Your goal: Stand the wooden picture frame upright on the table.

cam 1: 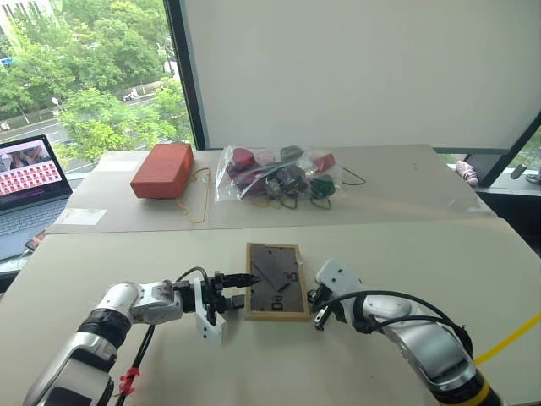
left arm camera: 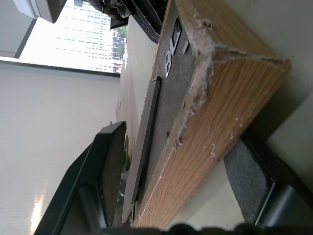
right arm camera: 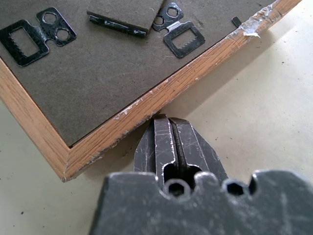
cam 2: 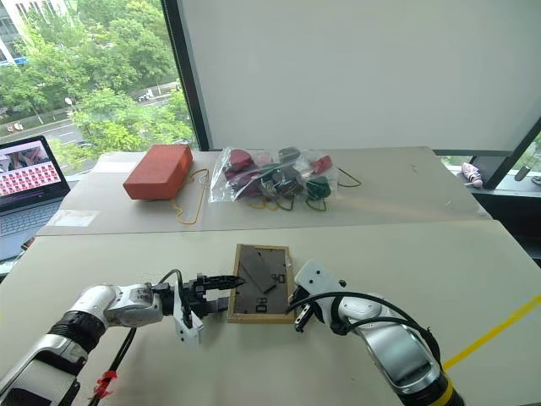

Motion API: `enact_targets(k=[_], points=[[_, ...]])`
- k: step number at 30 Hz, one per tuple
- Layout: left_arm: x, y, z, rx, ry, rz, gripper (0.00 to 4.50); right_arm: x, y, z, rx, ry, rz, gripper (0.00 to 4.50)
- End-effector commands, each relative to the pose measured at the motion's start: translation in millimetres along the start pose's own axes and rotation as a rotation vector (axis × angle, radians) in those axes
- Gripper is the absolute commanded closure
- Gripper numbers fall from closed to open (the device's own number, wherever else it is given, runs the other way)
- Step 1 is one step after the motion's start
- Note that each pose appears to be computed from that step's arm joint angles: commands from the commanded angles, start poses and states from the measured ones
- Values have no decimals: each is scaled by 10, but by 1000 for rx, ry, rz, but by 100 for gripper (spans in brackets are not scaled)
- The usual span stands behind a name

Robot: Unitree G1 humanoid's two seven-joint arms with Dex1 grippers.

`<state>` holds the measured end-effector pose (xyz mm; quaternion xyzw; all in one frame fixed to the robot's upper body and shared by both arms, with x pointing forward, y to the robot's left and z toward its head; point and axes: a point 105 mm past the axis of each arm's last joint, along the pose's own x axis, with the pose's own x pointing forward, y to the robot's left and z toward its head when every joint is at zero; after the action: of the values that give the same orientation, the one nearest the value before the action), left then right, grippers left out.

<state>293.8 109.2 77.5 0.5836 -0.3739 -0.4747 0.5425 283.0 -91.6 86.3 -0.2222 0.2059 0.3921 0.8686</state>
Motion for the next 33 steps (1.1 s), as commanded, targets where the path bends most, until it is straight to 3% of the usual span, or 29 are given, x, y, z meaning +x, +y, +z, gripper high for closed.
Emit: enact_targets(k=[1,5,12,15,20,25,27,33], points=[[15,-221,114,-40,-39,-71,130,-7,46,105,-12,-34,19,450],[-34,-239,149,-56,-52,-82,130,-9,35,96,-10,-30,15,450],[-60,-305,145,-67,-43,-119,331,-27,-14,130,-8,-40,5,450],[-51,-305,140,-65,-37,-117,339,-68,-62,149,-1,-51,-1,450],[-42,-304,151,-69,-31,-108,339,-364,-622,236,35,-85,-126,450],[-31,-287,169,-74,-37,-99,339,-384,-638,774,98,-242,4,310],[-20,-277,170,-73,-38,-95,339,-295,-593,933,135,-269,71,233],[24,-262,201,-75,-53,-85,339,27,-346,1184,262,-238,371,32]])
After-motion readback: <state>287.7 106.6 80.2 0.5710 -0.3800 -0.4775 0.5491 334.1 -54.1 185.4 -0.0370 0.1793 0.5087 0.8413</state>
